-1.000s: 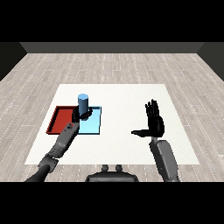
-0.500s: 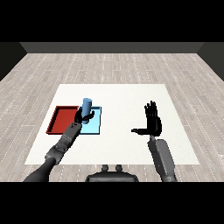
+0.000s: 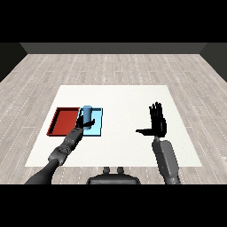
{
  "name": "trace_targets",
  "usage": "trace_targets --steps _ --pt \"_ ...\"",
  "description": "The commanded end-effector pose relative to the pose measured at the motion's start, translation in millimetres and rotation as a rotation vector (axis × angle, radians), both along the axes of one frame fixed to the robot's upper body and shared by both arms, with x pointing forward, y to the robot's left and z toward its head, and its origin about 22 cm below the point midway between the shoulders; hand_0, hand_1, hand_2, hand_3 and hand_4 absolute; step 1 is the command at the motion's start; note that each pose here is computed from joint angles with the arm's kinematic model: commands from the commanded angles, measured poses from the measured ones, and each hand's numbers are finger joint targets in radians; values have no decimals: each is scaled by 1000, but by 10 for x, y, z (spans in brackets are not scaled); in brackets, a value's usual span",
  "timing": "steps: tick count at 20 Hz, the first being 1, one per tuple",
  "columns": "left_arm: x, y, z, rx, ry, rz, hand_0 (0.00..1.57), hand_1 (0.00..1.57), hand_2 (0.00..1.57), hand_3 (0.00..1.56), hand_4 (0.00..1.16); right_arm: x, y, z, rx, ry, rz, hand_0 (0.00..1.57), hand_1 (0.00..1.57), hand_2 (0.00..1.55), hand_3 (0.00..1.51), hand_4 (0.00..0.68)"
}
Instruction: Pick the blue can and put it in the blue box
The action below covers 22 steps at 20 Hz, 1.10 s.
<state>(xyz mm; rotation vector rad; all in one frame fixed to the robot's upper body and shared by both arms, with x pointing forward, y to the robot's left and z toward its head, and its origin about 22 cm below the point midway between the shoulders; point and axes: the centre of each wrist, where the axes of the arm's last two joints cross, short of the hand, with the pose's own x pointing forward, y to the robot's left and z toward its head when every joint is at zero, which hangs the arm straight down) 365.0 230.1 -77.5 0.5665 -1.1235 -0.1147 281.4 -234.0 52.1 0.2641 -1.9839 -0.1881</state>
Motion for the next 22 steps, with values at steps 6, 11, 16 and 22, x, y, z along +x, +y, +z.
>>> trace_targets --steps 6,11,16,22 --pt "218 66 273 85 -28 78 0 0 0 0 0 -21 42 70 -27 -36 17 0 0 0 0 0" --pt "156 -41 201 39 -244 133 0 0 0 0 0 -101 -101 9 -2 -34 -5 0 0 0 0 0" --pt "455 -274 781 -159 -746 -153 0 0 0 0 0 -17 -116 62 -86 -45 16 0 0 0 0 0" --pt "249 -374 724 -453 -851 -472 0 0 0 0 0 -89 -142 -142 -117 25 51 0 0 0 0 0"
